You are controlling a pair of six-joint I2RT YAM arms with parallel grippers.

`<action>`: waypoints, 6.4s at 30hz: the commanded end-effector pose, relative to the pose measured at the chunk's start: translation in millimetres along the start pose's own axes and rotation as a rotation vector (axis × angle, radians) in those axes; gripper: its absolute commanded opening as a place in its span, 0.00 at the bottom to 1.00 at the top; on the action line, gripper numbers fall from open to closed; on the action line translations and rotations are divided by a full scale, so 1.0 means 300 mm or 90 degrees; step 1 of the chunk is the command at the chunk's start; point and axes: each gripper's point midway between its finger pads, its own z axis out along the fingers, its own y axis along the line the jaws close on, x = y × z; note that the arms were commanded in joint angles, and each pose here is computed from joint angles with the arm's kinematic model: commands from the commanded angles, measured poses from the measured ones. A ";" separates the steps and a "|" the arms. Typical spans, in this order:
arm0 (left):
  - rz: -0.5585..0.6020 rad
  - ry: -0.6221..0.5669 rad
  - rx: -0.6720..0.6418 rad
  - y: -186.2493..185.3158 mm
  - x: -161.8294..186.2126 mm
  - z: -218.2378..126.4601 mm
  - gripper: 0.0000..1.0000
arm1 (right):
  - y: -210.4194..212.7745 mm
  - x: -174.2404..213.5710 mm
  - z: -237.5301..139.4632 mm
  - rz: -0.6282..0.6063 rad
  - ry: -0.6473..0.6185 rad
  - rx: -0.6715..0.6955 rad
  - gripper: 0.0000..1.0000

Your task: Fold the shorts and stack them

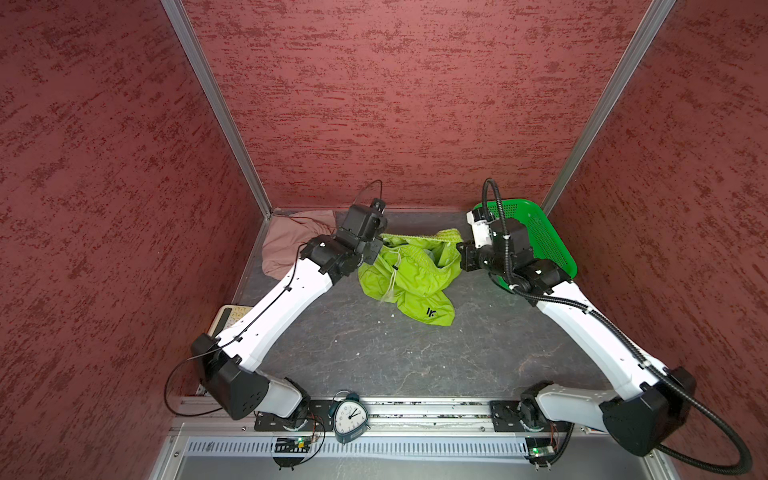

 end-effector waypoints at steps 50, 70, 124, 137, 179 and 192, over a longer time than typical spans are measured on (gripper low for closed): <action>-0.302 0.268 0.120 -0.089 0.466 0.260 0.00 | 0.034 0.333 0.382 0.296 0.094 -0.019 0.71; -0.292 0.169 0.036 0.019 0.382 0.141 0.00 | 0.063 0.502 0.504 0.201 0.198 0.097 0.38; 0.062 0.254 0.238 -0.231 0.596 0.003 0.99 | 0.003 0.287 0.781 0.048 0.175 -0.166 0.00; 0.269 0.209 0.135 -0.303 0.516 0.187 0.99 | 0.002 0.240 0.709 0.108 0.180 -0.353 0.00; 0.218 0.172 0.049 -0.114 0.331 0.462 0.00 | -0.169 0.311 0.884 0.070 0.216 -0.165 0.63; 0.106 0.099 -0.004 -0.047 0.084 0.283 0.00 | -0.030 0.384 0.696 0.083 0.193 -0.180 0.51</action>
